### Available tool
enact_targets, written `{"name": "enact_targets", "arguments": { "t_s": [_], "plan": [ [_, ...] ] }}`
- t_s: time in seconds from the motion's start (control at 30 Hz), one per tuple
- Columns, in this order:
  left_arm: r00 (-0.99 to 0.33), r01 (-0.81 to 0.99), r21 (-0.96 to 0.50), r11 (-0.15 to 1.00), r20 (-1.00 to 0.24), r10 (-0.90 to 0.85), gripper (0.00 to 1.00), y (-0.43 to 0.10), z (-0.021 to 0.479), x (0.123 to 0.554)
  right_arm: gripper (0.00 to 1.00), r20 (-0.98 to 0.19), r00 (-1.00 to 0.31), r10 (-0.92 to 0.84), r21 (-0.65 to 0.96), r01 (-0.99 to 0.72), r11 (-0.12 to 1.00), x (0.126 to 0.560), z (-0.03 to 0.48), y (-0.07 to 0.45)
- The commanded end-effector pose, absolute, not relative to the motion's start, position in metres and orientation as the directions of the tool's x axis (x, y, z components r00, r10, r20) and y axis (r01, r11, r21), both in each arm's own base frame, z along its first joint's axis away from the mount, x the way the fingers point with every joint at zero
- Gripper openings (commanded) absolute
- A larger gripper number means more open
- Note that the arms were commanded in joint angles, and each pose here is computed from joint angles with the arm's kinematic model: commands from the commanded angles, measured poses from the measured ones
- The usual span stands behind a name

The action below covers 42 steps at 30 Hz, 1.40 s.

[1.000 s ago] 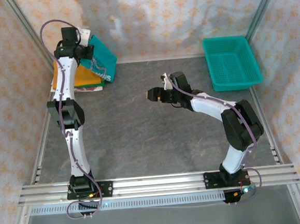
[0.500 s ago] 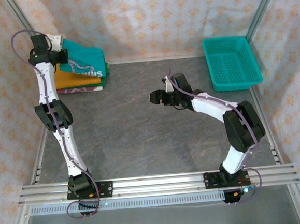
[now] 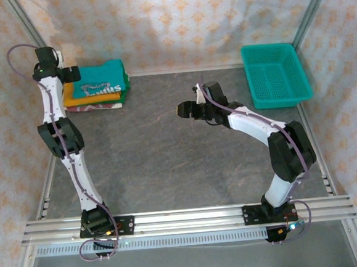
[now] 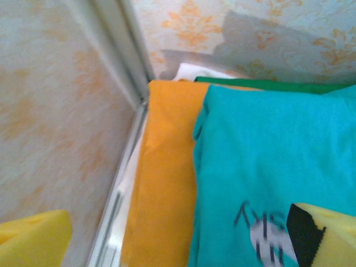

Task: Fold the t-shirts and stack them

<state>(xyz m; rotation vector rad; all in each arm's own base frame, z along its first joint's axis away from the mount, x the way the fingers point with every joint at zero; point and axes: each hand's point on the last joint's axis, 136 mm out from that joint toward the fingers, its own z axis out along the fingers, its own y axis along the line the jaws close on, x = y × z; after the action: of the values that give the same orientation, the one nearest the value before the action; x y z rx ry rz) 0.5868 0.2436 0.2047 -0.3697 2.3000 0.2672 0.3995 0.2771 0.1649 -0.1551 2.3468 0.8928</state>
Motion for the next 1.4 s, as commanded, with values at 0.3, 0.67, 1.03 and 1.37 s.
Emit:
{"name": "enact_targets", "arguments": {
  "t_s": [0.3, 0.67, 1.03, 1.37],
  "plan": [
    [-0.110, -0.275, -0.216, 0.937, -0.961, -0.253, 1.00, 0.076, 0.344, 0.431, 0.90, -0.930, -0.321, 0.182, 0.189, 0.008, 0.982, 0.415, 0.240, 0.138],
    [-0.325, -0.359, -0.060, 0.932, -0.928, -0.185, 1.00, 0.045, 0.161, 0.344, 0.92, -0.974, -0.179, 0.141, 0.077, 0.323, 0.943, 0.349, 0.198, 0.024],
    [-0.387, -0.374, 0.048, 0.926, -0.916, -0.109, 1.00, 0.051, 0.120, 0.355, 0.93, -0.955, -0.250, 0.157, 0.041, 0.415, 0.909, 0.335, 0.172, -0.023],
    [-0.394, -0.313, 0.042, 0.949, -0.915, -0.089, 1.00, 0.047, 0.117, 0.382, 0.94, -0.963, -0.219, 0.157, 0.075, 0.344, 0.936, 0.339, 0.134, -0.027]
  ]
}}
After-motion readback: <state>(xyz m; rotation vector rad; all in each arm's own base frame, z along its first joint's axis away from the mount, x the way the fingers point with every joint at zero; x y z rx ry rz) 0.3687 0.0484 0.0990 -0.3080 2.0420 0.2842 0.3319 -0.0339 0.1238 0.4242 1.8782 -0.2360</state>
